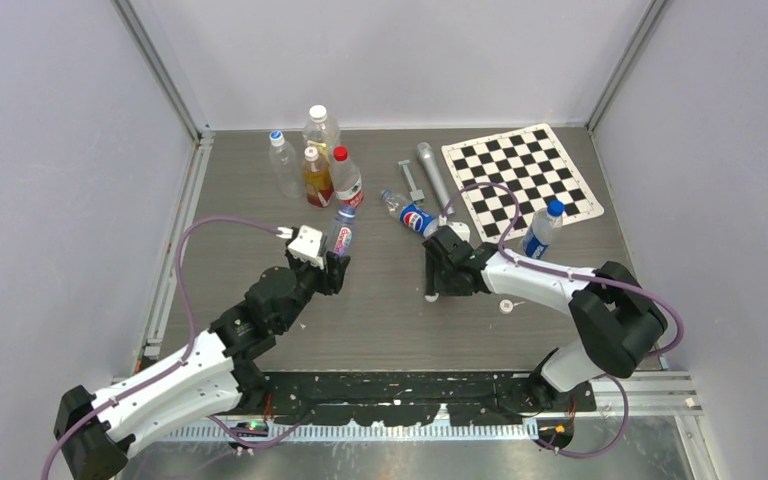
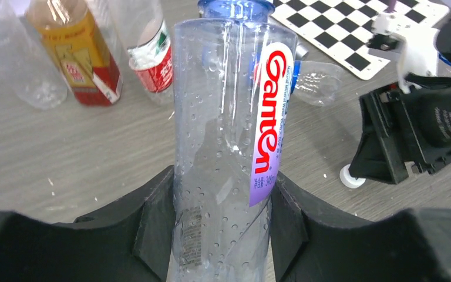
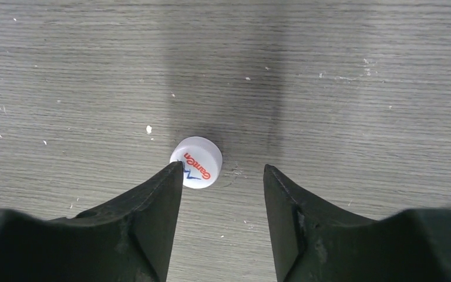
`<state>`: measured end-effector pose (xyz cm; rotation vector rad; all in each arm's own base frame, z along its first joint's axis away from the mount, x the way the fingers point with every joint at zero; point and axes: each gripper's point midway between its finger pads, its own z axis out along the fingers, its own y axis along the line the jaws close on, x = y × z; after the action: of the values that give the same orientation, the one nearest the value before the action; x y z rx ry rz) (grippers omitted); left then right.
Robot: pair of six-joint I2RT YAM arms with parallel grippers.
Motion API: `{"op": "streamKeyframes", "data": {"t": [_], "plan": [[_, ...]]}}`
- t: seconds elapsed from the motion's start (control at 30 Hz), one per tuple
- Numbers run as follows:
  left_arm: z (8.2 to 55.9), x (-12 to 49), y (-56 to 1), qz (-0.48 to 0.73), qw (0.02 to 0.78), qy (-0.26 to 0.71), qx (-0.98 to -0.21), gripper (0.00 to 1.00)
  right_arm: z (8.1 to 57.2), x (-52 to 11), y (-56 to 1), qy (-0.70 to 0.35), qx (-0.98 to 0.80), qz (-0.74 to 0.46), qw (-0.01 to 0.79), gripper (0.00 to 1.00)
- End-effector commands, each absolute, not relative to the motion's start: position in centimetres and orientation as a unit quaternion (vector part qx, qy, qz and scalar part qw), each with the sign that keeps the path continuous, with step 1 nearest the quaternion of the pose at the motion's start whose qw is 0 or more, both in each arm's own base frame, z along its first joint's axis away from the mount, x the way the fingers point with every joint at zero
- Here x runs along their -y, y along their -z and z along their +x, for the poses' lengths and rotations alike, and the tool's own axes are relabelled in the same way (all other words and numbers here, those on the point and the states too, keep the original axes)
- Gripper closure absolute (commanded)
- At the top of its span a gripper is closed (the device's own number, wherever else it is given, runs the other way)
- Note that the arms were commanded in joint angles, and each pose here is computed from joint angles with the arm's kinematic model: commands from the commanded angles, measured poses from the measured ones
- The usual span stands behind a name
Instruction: Screw on the bottle caps
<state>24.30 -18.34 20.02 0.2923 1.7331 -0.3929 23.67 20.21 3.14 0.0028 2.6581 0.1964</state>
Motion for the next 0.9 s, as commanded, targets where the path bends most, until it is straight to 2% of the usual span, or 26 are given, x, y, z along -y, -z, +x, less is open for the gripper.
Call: {"op": "streamKeyframes", "data": {"t": [0.0,0.17,0.43,0.87], "plan": [[24.0,19.7,-23.1,0.219,0.683,0.172,-0.675,0.56,25.3,-21.9,-4.5,-0.097,-0.962,0.017,0.254,0.43],[23.9,19.8,-23.3,0.226,0.705,0.177,-0.649,0.56,25.3,-22.3,-4.4,-0.102,-0.964,0.016,0.247,0.44],[23.9,20.6,-22.5,0.269,0.694,0.164,-0.648,0.56,25.4,-22.5,-4.2,-0.098,-0.966,0.014,0.239,0.44],[23.9,21.3,-21.2,0.309,0.677,0.153,-0.65,0.56,25.1,-22.5,-3.3,-0.063,-0.976,0.003,0.21,0.53]]}}
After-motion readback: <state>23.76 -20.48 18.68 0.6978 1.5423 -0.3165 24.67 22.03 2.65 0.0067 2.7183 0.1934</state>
